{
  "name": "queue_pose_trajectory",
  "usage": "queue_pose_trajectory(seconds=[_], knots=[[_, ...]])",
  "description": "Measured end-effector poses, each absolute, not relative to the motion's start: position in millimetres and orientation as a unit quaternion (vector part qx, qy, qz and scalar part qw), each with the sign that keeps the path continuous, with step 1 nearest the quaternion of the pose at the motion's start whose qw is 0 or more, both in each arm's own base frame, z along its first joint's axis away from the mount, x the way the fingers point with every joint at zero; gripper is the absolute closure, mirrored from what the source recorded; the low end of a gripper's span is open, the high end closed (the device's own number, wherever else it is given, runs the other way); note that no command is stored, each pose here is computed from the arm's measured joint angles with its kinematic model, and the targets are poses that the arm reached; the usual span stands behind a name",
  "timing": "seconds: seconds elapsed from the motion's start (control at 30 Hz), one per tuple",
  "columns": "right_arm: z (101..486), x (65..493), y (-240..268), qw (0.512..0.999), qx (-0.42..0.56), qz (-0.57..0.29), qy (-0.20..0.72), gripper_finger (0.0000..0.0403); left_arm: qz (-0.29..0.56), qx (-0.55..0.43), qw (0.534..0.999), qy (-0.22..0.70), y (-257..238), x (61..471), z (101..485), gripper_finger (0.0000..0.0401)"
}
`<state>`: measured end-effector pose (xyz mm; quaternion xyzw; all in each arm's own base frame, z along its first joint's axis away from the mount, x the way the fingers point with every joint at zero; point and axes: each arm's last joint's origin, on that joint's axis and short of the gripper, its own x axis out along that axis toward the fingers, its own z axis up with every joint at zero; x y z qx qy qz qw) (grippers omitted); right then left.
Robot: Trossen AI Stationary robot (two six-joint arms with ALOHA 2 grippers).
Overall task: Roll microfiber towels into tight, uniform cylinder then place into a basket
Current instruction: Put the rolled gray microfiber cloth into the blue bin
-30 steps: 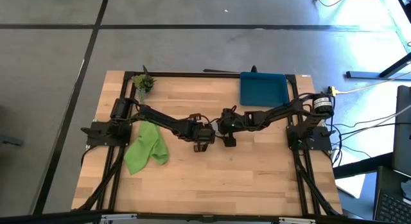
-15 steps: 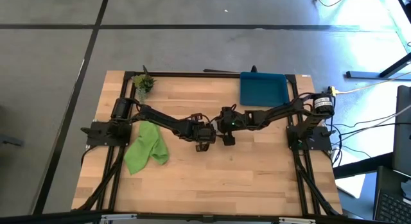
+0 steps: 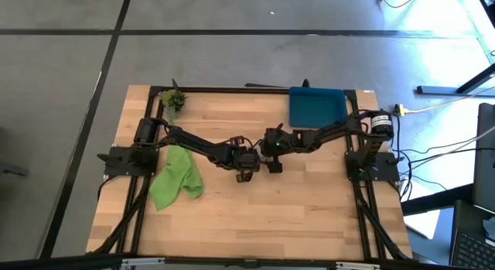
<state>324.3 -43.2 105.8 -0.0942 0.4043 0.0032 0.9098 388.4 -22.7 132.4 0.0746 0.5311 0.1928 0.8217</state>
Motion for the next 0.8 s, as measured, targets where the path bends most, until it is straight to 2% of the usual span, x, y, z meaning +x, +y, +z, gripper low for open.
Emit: queue_pose_trajectory(seconds=[0.13, 0.5, 0.63, 0.8], knots=[[106.1, 326.4, -42.1, 0.919, -0.078, 0.023, 0.387, 0.0018, 0.194, 0.075, 0.822, 0.530, -22.7, 388.5, 132.7, 0.0276], [105.9, 326.4, -40.6, 0.917, -0.080, 0.003, 0.391, 0.0024, 0.194, 0.076, 0.822, 0.529, -22.9, 388.6, 132.9, 0.0276], [105.8, 326.2, -40.8, 0.916, -0.083, 0.002, 0.392, 0.0052, 0.194, 0.075, 0.823, 0.529, -23.0, 388.7, 133.0, 0.0276], [105.4, 325.3, -40.9, 0.914, -0.083, 0.002, 0.398, 0.0120, 0.154, 0.049, 0.827, 0.538, -25.2, 389.2, 134.2, 0.0276]])
